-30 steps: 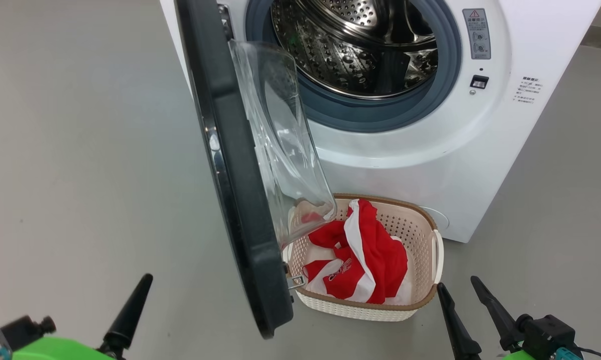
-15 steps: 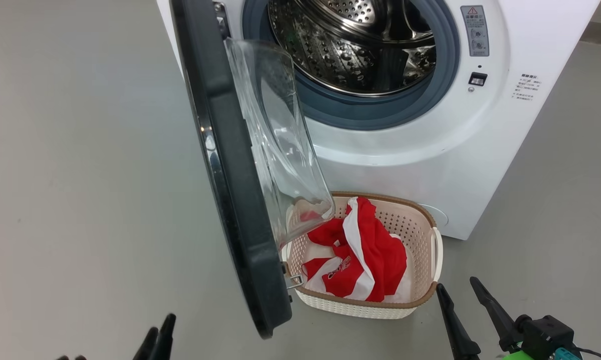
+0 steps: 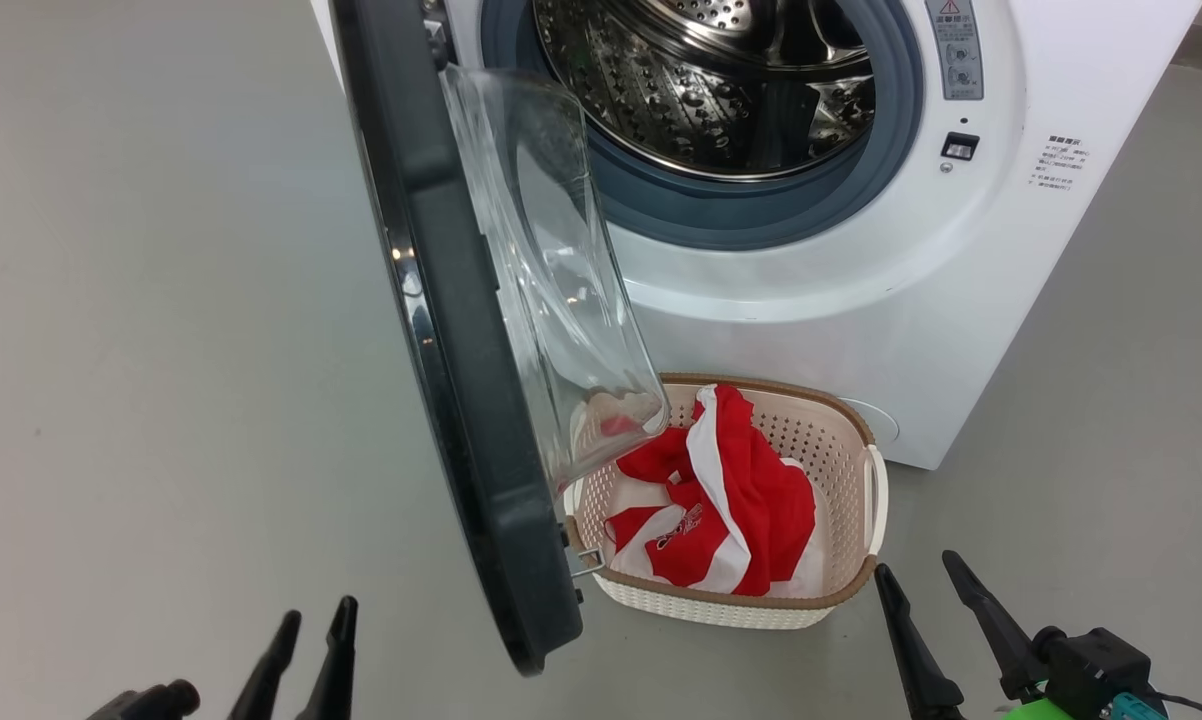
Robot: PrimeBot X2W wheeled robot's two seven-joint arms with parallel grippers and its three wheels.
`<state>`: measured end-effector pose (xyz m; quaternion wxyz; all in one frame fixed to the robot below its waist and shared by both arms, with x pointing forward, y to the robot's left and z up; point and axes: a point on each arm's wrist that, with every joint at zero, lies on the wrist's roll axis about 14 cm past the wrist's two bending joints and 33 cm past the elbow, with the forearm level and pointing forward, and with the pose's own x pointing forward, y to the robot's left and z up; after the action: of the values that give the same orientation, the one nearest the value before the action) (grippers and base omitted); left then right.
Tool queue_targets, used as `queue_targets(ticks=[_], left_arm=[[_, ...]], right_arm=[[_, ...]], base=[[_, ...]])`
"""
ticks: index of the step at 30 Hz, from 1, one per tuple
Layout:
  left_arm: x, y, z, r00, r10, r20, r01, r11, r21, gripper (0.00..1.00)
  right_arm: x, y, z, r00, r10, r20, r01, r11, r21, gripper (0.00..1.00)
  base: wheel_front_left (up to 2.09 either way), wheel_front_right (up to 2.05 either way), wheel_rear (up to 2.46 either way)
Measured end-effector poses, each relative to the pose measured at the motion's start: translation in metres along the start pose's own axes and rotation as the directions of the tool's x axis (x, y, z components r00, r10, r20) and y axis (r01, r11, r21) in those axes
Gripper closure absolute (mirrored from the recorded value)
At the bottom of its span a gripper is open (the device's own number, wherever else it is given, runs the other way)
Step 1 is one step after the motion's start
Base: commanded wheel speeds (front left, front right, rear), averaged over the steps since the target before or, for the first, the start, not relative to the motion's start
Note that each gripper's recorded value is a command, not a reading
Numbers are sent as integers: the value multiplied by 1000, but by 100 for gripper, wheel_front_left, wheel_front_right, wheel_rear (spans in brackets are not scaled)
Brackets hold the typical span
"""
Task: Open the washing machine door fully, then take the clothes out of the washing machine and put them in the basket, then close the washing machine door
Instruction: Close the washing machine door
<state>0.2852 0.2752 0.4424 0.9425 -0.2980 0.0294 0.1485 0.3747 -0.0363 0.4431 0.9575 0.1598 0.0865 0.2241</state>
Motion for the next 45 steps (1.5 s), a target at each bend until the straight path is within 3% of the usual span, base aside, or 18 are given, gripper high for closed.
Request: queue_targets(ticks=[8,17,25,45], left_arm=[[-2,1,8,999,10,47,-19,980,196,0],[-9,3,21,996,19,92,-52,924,378,0],[-12,-3,17,997,6,83,-41,904,425,0],[-14,-3,20,995,4,98,-44,912,409,0]], right_arm=[[1,0,0,1000,-1,1,1,1000,1,0],[3,1,5,1000,4,15,-4,1000,-3,0],[3,0,5,1000,1,15,-1,1000,-2,0],[2,0,9,1000,0,26,1,1000,-7,0]], base=[[0,0,0],[0,0,0],[0,0,0],[0,0,0]])
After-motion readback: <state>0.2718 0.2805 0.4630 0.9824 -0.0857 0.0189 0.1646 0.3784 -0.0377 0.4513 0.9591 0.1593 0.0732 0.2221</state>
